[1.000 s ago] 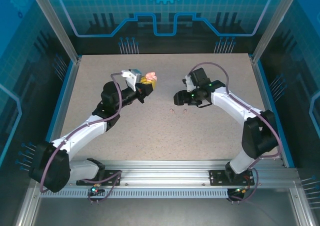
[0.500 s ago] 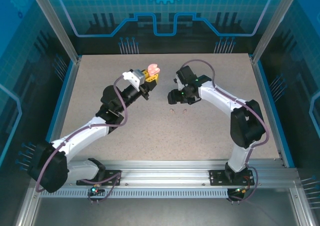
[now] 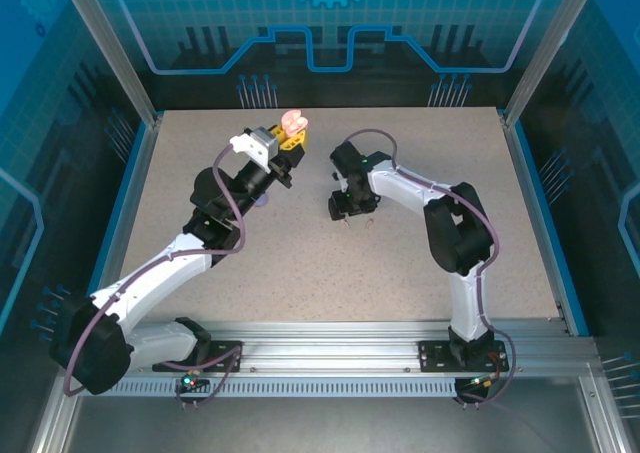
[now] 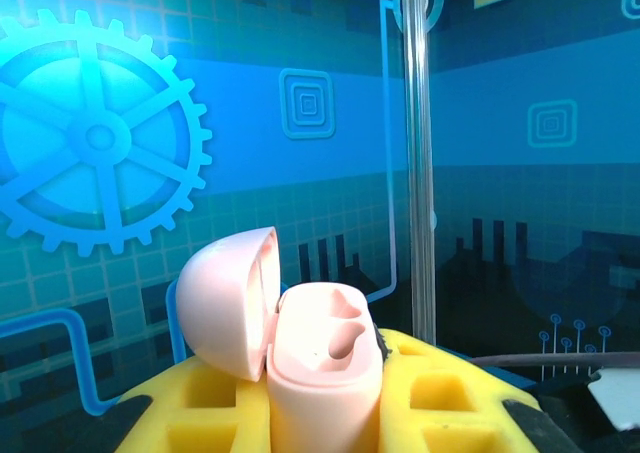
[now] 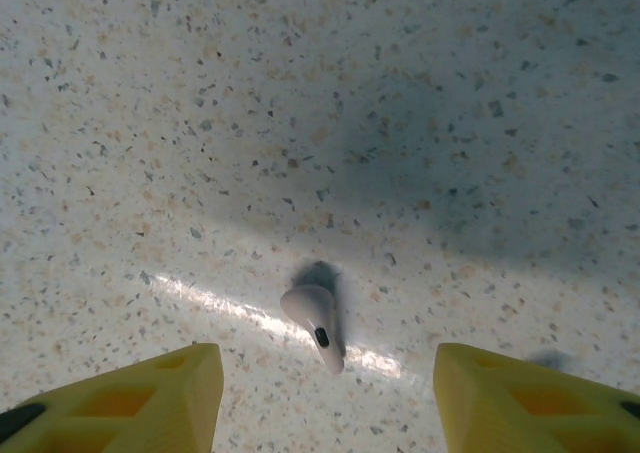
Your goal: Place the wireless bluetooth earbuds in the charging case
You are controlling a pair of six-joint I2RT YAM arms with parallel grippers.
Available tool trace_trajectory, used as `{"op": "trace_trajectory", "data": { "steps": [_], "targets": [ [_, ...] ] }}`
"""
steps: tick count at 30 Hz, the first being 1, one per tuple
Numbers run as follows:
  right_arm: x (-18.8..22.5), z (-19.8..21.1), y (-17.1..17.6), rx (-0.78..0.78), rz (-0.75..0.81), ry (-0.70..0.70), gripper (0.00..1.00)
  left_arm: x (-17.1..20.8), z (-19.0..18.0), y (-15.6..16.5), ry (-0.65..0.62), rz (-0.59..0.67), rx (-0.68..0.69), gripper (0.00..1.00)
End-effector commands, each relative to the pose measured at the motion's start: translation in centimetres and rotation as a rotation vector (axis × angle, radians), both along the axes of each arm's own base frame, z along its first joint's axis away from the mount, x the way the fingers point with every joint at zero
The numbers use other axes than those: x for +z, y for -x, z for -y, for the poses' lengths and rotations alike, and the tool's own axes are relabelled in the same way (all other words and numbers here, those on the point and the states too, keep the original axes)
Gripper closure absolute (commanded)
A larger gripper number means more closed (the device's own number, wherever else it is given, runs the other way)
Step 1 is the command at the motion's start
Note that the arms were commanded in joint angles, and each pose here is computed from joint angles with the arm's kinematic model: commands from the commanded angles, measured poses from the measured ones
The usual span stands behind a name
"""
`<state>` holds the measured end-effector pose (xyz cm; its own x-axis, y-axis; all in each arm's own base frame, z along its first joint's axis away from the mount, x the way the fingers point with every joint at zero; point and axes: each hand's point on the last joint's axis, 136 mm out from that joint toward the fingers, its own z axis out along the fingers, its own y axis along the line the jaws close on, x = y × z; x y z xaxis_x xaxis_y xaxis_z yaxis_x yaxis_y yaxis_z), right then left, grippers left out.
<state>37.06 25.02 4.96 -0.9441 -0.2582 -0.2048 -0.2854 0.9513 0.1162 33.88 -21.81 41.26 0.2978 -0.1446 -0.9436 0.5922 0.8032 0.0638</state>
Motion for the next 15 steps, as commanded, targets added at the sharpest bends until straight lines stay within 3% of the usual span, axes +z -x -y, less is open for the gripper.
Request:
{"op": "trace_trajectory", "data": {
  "steps": [1, 15],
  "targets": [
    [-0.4, -0.4, 0.4, 0.042, -0.013, 0.064, 0.44, 1.2, -0.6, 0.7, 0.031, 0.021, 0.011, 1.00],
    [-2.6, -0.6, 0.0, 0.073, -0.045, 0.152, 0.48, 0.7, -0.8, 1.1, 0.018, 0.009, 0.012, 1.00]
  ]
}}
